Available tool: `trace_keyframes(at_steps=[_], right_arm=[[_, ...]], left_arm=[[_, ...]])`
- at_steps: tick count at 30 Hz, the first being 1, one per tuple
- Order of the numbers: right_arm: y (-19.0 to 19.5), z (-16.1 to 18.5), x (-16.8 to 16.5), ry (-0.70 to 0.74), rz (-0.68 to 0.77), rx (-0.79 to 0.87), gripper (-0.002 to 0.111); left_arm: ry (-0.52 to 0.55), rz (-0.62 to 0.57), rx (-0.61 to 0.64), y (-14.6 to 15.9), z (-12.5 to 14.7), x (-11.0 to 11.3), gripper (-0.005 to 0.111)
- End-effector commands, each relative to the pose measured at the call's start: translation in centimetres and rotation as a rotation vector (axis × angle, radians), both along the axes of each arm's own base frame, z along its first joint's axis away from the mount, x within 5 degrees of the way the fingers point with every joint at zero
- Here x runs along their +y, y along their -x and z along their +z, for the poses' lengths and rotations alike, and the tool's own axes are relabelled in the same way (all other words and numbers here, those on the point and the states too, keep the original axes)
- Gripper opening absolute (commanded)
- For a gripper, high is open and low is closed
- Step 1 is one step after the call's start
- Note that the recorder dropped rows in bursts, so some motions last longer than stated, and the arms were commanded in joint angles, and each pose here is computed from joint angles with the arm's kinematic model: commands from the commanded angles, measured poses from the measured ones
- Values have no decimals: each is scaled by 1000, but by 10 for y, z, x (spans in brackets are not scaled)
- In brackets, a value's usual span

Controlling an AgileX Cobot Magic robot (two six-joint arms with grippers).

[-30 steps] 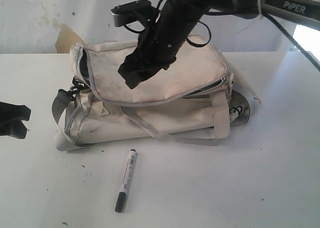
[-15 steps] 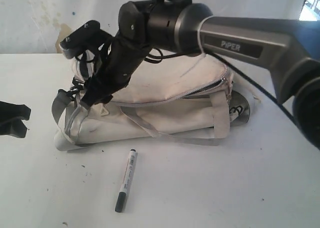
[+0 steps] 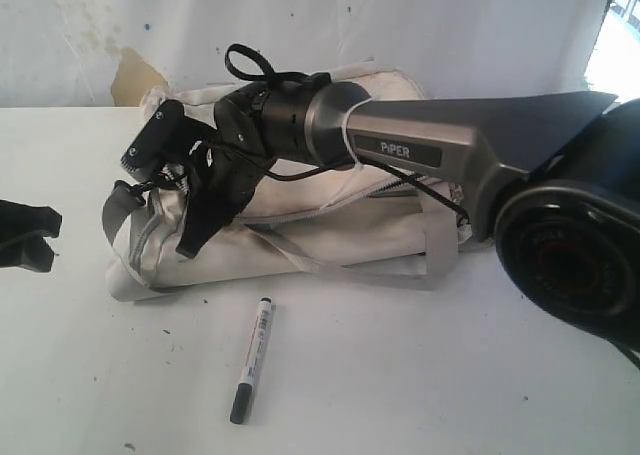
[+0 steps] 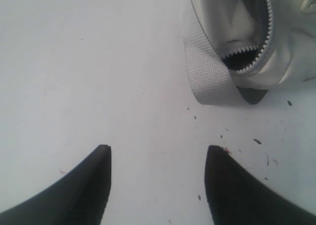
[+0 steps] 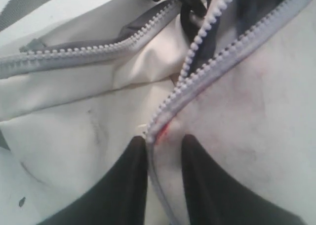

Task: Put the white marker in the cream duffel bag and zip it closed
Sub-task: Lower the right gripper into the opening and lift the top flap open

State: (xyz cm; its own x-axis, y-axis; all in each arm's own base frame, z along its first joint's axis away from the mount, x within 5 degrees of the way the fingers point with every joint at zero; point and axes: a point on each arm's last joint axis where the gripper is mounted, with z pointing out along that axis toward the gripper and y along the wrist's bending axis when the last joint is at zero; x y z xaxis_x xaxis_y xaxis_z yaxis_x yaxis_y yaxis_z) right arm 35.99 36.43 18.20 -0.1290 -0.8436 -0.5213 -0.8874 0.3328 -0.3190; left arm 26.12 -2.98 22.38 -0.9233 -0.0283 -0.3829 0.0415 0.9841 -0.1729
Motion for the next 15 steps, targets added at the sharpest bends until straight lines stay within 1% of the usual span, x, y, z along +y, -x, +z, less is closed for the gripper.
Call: trace_keyframes(at_steps=[1,4,7,9,11,14,15], right_arm=[[-1,2,0,-1,7,-27,0],[-2,5,-1,7,10,-43,0],[-2,16,-3,12,18,-75,0],[-1,20,-4,-22,-38,-44,10],[-1,20,-4,-71,-127,8,29],[0,20,-4,-97,-184,41,72],[1,19,-3,-96,-183,44,80]], left_arm=[[-7,-3,-18,1,2,1,59],[-7,-3,-20,1,2,1,59],[-8,-1,-25,0,2,1,59],[-7,1,-25,0,2,1,59],[-4,2,-25,0,2,1,59],[0,4,-25,0,2,1,59],[2,6,-25,0,2,0,59]])
